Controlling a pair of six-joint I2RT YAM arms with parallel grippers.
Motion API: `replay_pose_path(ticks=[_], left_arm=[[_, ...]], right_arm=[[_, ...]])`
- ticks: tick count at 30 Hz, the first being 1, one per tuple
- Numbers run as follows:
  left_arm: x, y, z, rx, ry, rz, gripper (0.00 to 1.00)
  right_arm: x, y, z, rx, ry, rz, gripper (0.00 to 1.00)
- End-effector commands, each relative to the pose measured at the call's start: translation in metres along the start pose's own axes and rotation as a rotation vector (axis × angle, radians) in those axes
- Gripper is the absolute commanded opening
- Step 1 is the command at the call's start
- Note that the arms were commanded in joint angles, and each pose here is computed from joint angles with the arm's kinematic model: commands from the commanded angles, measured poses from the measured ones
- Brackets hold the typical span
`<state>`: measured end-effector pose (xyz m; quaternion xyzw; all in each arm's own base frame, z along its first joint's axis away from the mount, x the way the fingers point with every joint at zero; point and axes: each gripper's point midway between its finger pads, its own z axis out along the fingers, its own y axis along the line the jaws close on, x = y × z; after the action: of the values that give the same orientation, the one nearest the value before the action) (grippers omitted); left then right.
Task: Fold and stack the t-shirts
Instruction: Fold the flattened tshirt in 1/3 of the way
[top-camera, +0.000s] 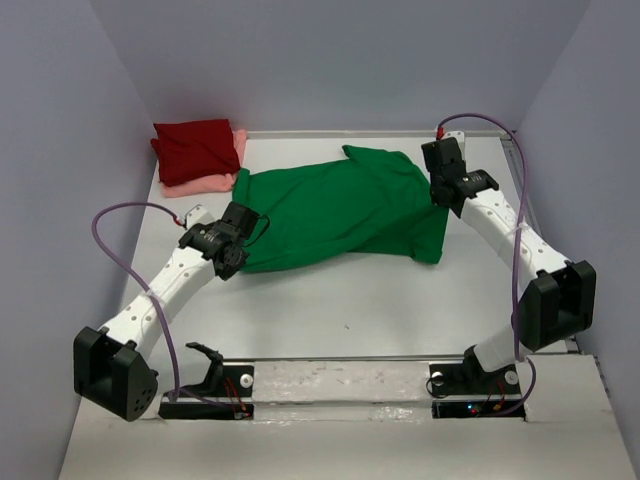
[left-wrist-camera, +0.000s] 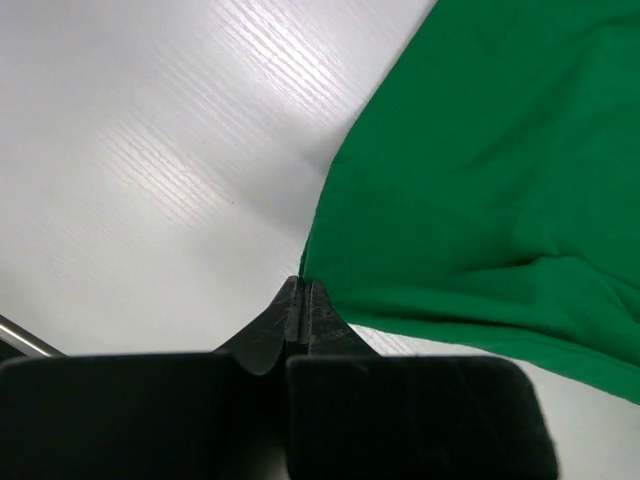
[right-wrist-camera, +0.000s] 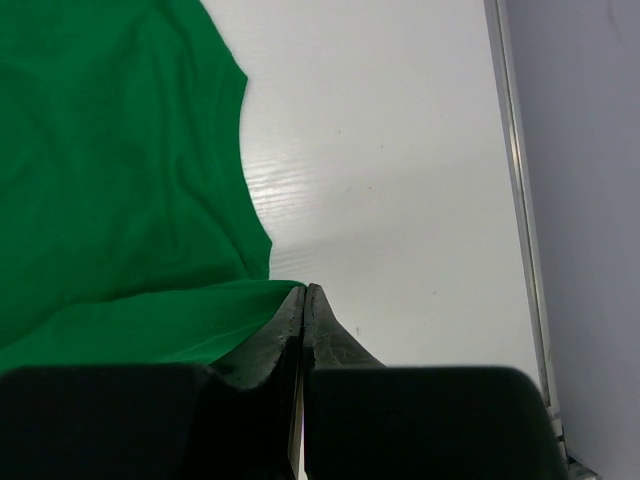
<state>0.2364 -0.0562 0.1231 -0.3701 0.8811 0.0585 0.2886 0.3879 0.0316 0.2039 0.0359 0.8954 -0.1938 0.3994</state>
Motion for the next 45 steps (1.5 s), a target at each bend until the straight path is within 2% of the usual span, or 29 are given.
replay_pose_path(ticks=[1, 13, 25, 45], left_arm=[[-0.019, 0.022, -0.007, -0.060, -0.079, -0.063, 0.00], [-0.057, 0.023, 0.012, -0.126, -0.128, -0.067, 0.00], [-0.084, -0.013, 0.031, -0.139, -0.137, 0.008, 0.00], [-0.094, -0.049, 0.065, -0.192, -0.097, 0.146, 0.00]], right_arm=[[-0.036, -0.009, -0.011, -0.008, -0.092, 0.046, 0.00], [-0.038, -0.007, 0.002, -0.011, -0.069, 0.011, 0.00], [-0.045, 0.005, 0.016, -0.027, -0.054, -0.029, 0.00], [-0.029, 0.026, 0.054, -0.016, 0.036, -0.079, 0.00]])
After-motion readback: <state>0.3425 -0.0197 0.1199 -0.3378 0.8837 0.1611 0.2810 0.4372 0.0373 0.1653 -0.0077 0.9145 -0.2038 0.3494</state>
